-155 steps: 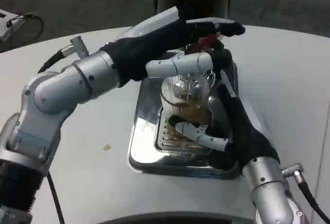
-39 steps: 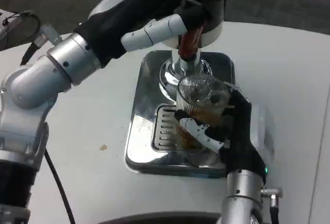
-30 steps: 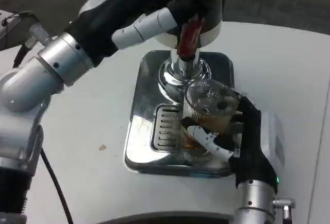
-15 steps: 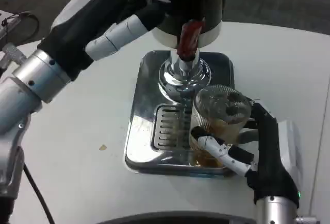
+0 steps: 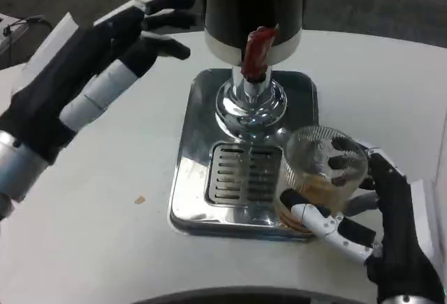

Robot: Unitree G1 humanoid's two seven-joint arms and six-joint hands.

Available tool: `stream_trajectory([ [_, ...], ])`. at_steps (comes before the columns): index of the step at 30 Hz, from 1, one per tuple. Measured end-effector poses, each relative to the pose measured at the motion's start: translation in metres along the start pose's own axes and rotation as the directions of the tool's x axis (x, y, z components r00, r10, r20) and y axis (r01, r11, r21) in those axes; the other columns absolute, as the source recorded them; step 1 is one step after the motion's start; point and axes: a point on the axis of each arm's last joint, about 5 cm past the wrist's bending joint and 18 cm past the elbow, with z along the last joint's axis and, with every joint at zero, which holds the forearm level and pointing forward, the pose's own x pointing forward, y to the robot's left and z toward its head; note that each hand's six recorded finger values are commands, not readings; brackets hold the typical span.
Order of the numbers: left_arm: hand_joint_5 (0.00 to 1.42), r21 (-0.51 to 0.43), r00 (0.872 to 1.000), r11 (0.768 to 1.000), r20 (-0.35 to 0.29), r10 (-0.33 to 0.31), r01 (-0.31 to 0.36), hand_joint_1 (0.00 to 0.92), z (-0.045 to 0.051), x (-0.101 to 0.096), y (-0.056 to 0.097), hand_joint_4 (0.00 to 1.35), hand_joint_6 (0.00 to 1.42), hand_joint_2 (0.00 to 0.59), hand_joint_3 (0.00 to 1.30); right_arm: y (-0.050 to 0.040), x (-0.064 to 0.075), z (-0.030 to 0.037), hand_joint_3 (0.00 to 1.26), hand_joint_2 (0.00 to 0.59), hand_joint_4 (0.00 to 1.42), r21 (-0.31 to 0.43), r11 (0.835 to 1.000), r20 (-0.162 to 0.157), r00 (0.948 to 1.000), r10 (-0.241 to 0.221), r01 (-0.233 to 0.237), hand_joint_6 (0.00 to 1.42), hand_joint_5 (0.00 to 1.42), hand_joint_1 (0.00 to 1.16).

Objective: Grasp the cup under the faucet to collect the drink, then remove the cup.

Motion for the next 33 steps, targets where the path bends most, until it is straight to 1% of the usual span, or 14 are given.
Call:
stream_trajectory([
  [1,0.40,-0.002,1.000,1.000,-0.027,0.012,-0.012,0.000,-0.0019,-0.009,-0.001,0.25,0.30,0.034,0.25,-0.0033,-0.005,-0.0005,0.68,0.246,0.83,-0.010,1.000,-0.005,1.0000,0.005,-0.006,0.76,0.88,0.79],
  [5,0.40,-0.004,0.996,1.000,-0.087,0.030,-0.030,0.000,-0.0053,-0.029,-0.006,0.25,0.30,0.034,0.25,-0.0092,-0.011,-0.0012,0.68,0.241,0.84,-0.028,0.999,-0.010,0.9997,0.022,-0.022,0.77,0.90,0.79],
  [7,0.41,-0.005,0.992,0.999,-0.118,0.039,-0.039,0.000,-0.0065,-0.039,-0.009,0.25,0.30,0.036,0.25,-0.0118,-0.014,0.0004,0.69,0.239,0.84,-0.028,0.999,-0.007,0.9995,0.032,-0.032,0.78,0.91,0.79],
  [10,0.40,0.002,0.983,0.999,-0.180,0.047,-0.047,0.000,-0.0103,-0.054,-0.013,0.25,0.29,0.038,0.24,-0.0140,-0.016,0.0022,0.69,0.240,0.84,-0.027,0.999,0.001,0.9994,0.036,-0.036,0.80,0.91,0.79],
  [12,0.35,0.024,0.975,0.999,-0.216,0.045,-0.041,0.000,-0.0121,-0.062,-0.017,0.21,0.27,0.038,0.22,-0.0153,-0.015,0.0046,0.70,0.243,0.85,-0.020,0.999,0.011,0.9993,0.037,-0.037,0.80,0.91,0.79],
  [14,0.33,0.049,0.961,0.999,-0.274,0.024,-0.011,0.000,-0.0152,-0.072,-0.022,0.19,0.25,0.042,0.21,-0.0176,-0.015,0.0070,0.70,0.244,0.85,-0.017,0.999,0.024,0.9990,0.039,-0.038,0.80,0.91,0.79],
  [16,0.32,0.054,0.954,0.999,-0.299,0.006,0.010,0.000,-0.0166,-0.076,-0.025,0.19,0.24,0.042,0.21,-0.0196,-0.014,0.0079,0.70,0.244,0.85,-0.018,0.999,0.030,0.9987,0.041,-0.041,0.80,0.91,0.79],
  [18,0.32,0.060,0.944,0.998,-0.328,-0.016,0.037,0.000,-0.0182,-0.082,-0.030,0.18,0.24,0.042,0.21,-0.0238,-0.013,0.0086,0.70,0.245,0.85,-0.027,0.998,0.040,0.9980,0.049,-0.048,0.80,0.91,0.79],
  [20,0.32,0.075,0.942,0.996,-0.334,-0.021,0.049,0.000,-0.0178,-0.084,-0.031,0.18,0.24,0.042,0.21,-0.0262,-0.012,0.0077,0.70,0.245,0.85,-0.033,0.998,0.038,0.9982,0.046,-0.044,0.80,0.92,0.79],
  [22,0.31,0.088,0.943,0.994,-0.331,-0.025,0.057,0.000,-0.0170,-0.085,-0.033,0.18,0.23,0.048,0.21,-0.0284,-0.011,0.0071,0.71,0.248,0.85,-0.032,0.998,0.034,0.9983,0.046,-0.045,0.81,0.93,0.79],
  [25,0.28,0.093,0.945,0.993,-0.326,-0.035,0.069,0.000,-0.0162,-0.087,-0.038,0.16,0.22,0.050,0.21,-0.0320,-0.011,0.0093,0.71,0.247,0.86,-0.031,0.998,0.049,0.9968,0.064,-0.062,0.81,0.93,0.79],
  [28,0.26,0.123,0.945,0.988,-0.325,-0.045,0.090,0.000,-0.0148,-0.090,-0.042,0.15,0.22,0.050,0.20,-0.0346,-0.011,0.0105,0.72,0.241,0.87,-0.040,0.995,0.064,0.9935,0.094,-0.092,0.82,0.94,0.80],
  [29,0.25,0.145,0.944,0.983,-0.325,-0.058,0.110,0.000,-0.0140,-0.093,-0.045,0.14,0.22,0.054,0.20,-0.0357,-0.012,0.0101,0.72,0.240,0.87,-0.040,0.992,0.063,0.9908,0.120,-0.117,0.82,0.95,0.81],
  [33,0.21,0.178,0.943,0.973,-0.323,-0.084,0.147,0.000,-0.0127,-0.097,-0.050,0.11,0.20,0.061,0.19,-0.0378,-0.014,0.0107,0.72,0.240,0.87,-0.048,0.989,0.070,0.9869,0.145,-0.142,0.83,0.96,0.81],
])
